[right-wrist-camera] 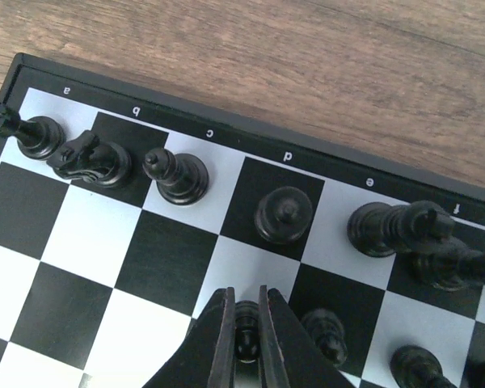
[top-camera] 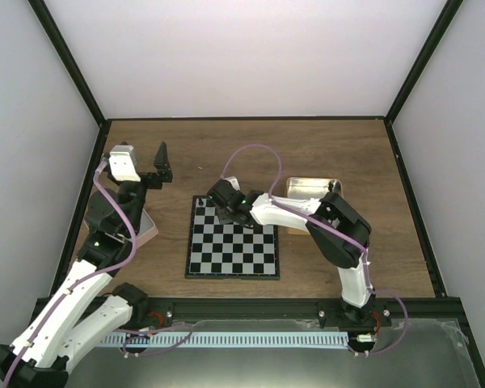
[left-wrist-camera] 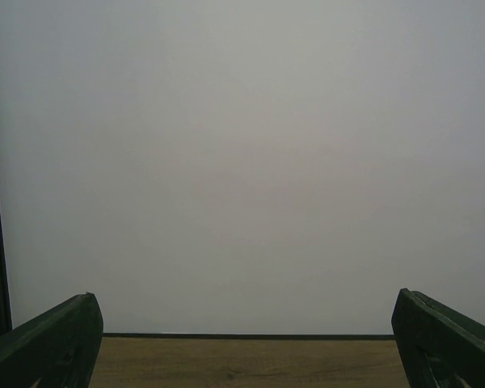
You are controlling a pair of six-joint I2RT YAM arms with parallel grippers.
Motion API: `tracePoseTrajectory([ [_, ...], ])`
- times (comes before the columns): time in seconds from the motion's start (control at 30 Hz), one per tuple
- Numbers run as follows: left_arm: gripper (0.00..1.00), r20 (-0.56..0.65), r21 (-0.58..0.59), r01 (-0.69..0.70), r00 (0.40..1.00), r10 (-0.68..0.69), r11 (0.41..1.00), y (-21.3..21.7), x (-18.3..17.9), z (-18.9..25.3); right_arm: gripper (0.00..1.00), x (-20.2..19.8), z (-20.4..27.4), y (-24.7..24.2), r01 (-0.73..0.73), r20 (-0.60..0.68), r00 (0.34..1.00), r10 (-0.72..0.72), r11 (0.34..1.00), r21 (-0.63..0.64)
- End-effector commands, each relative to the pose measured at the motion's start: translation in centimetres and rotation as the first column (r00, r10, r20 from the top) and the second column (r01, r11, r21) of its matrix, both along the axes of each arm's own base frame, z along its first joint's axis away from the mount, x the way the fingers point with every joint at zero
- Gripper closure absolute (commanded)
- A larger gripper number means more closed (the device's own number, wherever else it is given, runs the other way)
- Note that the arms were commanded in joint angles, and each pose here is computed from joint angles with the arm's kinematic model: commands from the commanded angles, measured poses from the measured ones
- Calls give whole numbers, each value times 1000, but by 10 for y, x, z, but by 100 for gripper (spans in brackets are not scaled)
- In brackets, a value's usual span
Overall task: Set up the chess pieces on the board
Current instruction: Place the chess piece on the chessboard.
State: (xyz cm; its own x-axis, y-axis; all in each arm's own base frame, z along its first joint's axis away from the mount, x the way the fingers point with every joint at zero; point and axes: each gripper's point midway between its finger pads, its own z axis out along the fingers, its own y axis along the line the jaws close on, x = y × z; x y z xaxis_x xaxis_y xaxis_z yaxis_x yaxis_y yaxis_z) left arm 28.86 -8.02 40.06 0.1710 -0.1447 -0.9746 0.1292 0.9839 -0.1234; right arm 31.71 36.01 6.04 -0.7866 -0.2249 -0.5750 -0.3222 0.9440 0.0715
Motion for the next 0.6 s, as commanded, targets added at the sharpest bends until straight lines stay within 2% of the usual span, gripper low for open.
tracePoseTrajectory([
  [0.0,0,15,-4,-6,1000,6,1000,3,-2,3,97,11,11,9,0,50,999,1,1000,-8],
  [0.27,0,13,-2,-3,1000,3,1000,2,-1,3,93,12,4,10,-1,37,999,2,1000,-24],
  [0.43,0,12,-3,-3,1000,3,1000,2,-1,2,76,10,14,13,-20,42,999,19,1000,5],
  [0.57,0,13,-3,-1,1000,1,1000,1,-1,3,73,10,33,17,-24,62,998,21,999,48],
])
